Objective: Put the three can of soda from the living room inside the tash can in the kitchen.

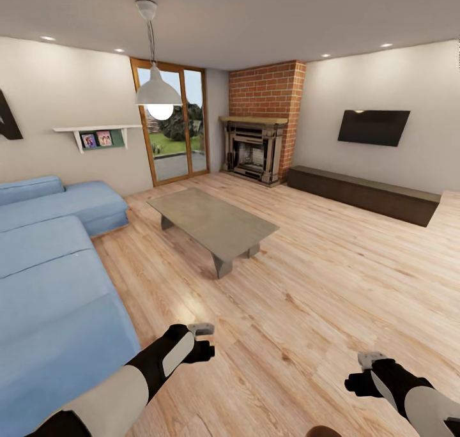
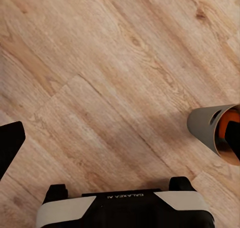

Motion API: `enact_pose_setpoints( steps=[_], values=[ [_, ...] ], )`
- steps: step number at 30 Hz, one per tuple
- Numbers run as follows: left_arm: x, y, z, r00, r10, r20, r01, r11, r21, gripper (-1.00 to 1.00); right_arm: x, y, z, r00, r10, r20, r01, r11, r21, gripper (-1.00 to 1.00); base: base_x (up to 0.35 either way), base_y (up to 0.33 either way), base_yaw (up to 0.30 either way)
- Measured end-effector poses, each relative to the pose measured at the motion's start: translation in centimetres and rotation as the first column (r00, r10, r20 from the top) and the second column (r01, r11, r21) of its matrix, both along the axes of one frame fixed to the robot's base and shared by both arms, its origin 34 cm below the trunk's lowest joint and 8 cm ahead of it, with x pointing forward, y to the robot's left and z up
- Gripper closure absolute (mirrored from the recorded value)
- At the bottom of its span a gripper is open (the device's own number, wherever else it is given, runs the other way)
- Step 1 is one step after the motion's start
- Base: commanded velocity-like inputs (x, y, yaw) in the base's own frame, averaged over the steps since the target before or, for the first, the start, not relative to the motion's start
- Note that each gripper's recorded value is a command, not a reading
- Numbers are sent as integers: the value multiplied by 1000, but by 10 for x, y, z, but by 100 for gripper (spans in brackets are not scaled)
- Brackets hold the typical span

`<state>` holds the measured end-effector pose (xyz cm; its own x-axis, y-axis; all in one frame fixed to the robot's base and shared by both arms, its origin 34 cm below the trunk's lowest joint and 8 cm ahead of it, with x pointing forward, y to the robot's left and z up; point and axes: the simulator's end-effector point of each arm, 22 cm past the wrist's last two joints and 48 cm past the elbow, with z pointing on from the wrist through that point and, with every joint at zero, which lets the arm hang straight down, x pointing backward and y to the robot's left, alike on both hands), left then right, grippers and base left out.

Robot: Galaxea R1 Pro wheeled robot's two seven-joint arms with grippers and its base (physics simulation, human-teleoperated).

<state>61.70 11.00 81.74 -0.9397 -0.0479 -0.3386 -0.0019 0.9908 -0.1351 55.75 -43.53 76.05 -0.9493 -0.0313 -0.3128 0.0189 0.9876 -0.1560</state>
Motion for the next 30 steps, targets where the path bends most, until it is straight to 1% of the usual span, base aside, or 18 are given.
enact_pose_setpoints(
  steps=[8,12,14,16,17,20,21,23,26,28,30],
  values=[
    [-1,1,4,1000,3,4,-3,1000,1,-100,2,0,5,1000,0,11,0,1000,-1,-100,0,0,0],
    [-5,2,2,1000,5,-1,-5,1000,0,-100,3,-2,8,1000,-3,16,3,1000,-2,-100,0,0,0],
    [-13,3,-3,1000,7,-12,-7,1000,0,-100,1,-4,9,1000,-6,17,6,1000,-4,-100,0,0,0],
    [-19,3,-7,1000,8,-20,-8,1000,0,-100,-12,-6,2,1000,-16,3,16,1000,-1,-100,0,0,0],
    [-22,3,-9,1000,9,-23,-9,1000,0,-100,-20,-7,-3,999,-32,-3,32,999,8,-100,0,0,0],
    [-28,7,-15,1000,22,-18,-22,1000,5,-100,-31,-8,-8,997,-72,0,72,997,29,-100,0,0,0],
    [-30,9,-17,999,27,-17,-27,1000,9,-100,-32,-9,-9,997,-78,7,77,996,32,-100,0,0,0],
    [-38,15,-26,999,39,-27,-38,999,22,-100,-35,-10,-11,996,-83,35,82,996,35,-100,0,0,0],
    [-46,23,-35,998,54,-38,-52,998,32,-100,-40,-12,-14,995,-83,60,81,996,32,-100,0,0,0],
    [-48,26,-38,998,61,-36,-59,998,34,-100,-44,-13,-16,994,-84,65,82,996,31,-100,0,0,0],
    [-54,32,-45,997,73,-37,-72,997,32,-100,-56,-15,-21,995,-85,59,83,996,27,-100,0,0,0]
  ],
)
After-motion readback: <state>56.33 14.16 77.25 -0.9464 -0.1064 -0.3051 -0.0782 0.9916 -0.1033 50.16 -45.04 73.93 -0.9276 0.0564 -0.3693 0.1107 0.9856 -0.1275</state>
